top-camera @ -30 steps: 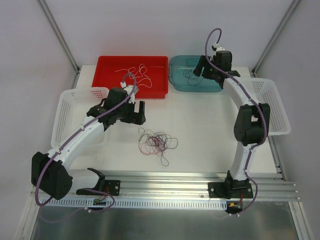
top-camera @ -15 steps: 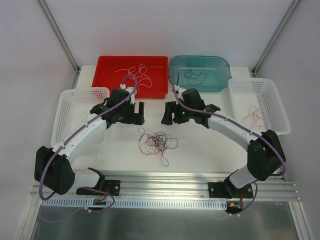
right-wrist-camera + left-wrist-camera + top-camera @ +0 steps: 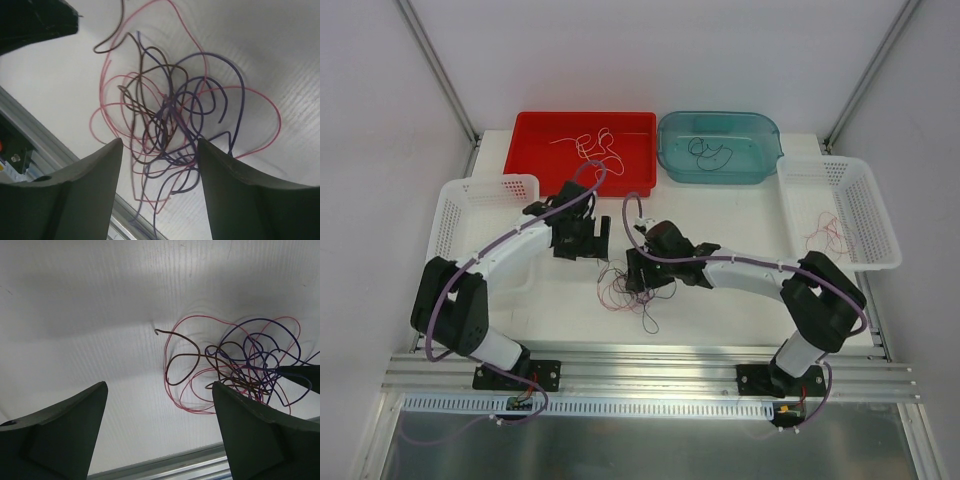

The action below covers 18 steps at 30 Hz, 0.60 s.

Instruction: Untangle the cables

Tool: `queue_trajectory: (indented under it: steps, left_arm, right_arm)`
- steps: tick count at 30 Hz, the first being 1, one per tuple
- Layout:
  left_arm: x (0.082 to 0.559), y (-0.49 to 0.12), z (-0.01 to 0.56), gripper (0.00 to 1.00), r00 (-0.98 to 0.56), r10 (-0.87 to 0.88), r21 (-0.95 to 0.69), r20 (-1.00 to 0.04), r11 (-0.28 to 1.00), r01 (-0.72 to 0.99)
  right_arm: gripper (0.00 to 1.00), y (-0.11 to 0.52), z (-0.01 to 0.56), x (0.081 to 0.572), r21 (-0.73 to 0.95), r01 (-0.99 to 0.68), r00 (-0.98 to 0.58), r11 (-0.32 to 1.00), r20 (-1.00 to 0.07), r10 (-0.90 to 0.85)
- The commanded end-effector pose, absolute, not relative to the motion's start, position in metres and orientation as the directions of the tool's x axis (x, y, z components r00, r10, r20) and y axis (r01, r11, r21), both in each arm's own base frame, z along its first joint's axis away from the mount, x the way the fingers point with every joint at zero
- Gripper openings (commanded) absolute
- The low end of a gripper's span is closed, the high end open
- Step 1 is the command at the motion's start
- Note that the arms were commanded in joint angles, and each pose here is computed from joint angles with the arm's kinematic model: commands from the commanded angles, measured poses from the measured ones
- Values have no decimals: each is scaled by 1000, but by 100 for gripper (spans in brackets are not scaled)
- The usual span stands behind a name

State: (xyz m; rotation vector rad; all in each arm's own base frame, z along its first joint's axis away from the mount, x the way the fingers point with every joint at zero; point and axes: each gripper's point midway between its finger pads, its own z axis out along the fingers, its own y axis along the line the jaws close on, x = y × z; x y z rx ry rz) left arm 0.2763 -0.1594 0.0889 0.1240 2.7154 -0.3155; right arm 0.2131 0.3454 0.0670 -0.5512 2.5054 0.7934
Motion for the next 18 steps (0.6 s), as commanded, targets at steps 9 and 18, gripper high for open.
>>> queue_trajectory:
  steps: [9, 18]
  left_arm:
    - [276, -180, 67, 78, -965, 2, -277, -263, 958, 77]
    - [267, -198, 58, 68, -973, 39, -277, -229, 955, 103]
  right_arm:
    - [33, 333, 52, 223, 394, -449, -807, 802, -564, -175]
    - [22, 331, 52, 222, 390, -448, -806, 804, -566, -174]
